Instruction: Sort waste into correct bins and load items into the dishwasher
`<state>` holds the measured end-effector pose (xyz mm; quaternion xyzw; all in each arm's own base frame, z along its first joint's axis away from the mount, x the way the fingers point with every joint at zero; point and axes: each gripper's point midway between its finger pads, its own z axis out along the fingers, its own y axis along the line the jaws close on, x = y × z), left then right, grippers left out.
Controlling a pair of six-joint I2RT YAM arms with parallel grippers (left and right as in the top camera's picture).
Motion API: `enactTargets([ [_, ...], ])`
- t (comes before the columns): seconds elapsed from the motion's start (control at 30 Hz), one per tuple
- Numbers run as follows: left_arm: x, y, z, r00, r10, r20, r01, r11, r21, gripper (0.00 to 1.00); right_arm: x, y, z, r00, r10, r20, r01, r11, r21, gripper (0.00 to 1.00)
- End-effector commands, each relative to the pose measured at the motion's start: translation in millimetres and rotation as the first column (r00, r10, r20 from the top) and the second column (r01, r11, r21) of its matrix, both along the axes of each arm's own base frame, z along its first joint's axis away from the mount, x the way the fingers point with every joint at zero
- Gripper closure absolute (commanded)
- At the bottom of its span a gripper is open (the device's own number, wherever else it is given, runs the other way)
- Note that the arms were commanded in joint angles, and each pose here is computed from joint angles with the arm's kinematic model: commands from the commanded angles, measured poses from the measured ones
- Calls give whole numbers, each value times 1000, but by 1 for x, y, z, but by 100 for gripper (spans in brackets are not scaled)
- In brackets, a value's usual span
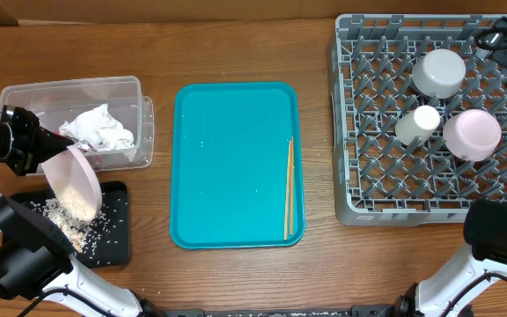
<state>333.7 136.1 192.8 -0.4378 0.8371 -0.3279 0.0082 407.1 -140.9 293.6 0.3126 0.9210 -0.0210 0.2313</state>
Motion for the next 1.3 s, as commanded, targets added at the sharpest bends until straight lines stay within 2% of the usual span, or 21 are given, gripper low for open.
enactTargets([
  [0.0, 5, -4, 10, 997, -19, 77, 21, 1000, -21, 96, 1, -1, 1, 1000, -3, 8, 3, 1000, 0, 0],
  [0.37, -2, -8, 16, 996, 2, 91, 8, 995, -104, 96, 1, 0, 1, 1000, -3, 8, 3, 1000, 0, 0],
  [0.53, -5, -1, 8, 995, 40, 88, -28, 991, -130, 95, 1, -1, 1, 1000, -3, 7, 3, 1000, 0, 0],
  [0.67, -13, 3, 2, 993, 93, 74, -77, 978, -196, 96, 1, -1, 1, 1000, -3, 7, 3, 1000, 0, 0],
  [1.27, -19, 11, 7, 971, 182, 156, -122, 936, -331, 95, 1, -1, 1, 1000, -3, 7, 3, 1000, 0, 0],
])
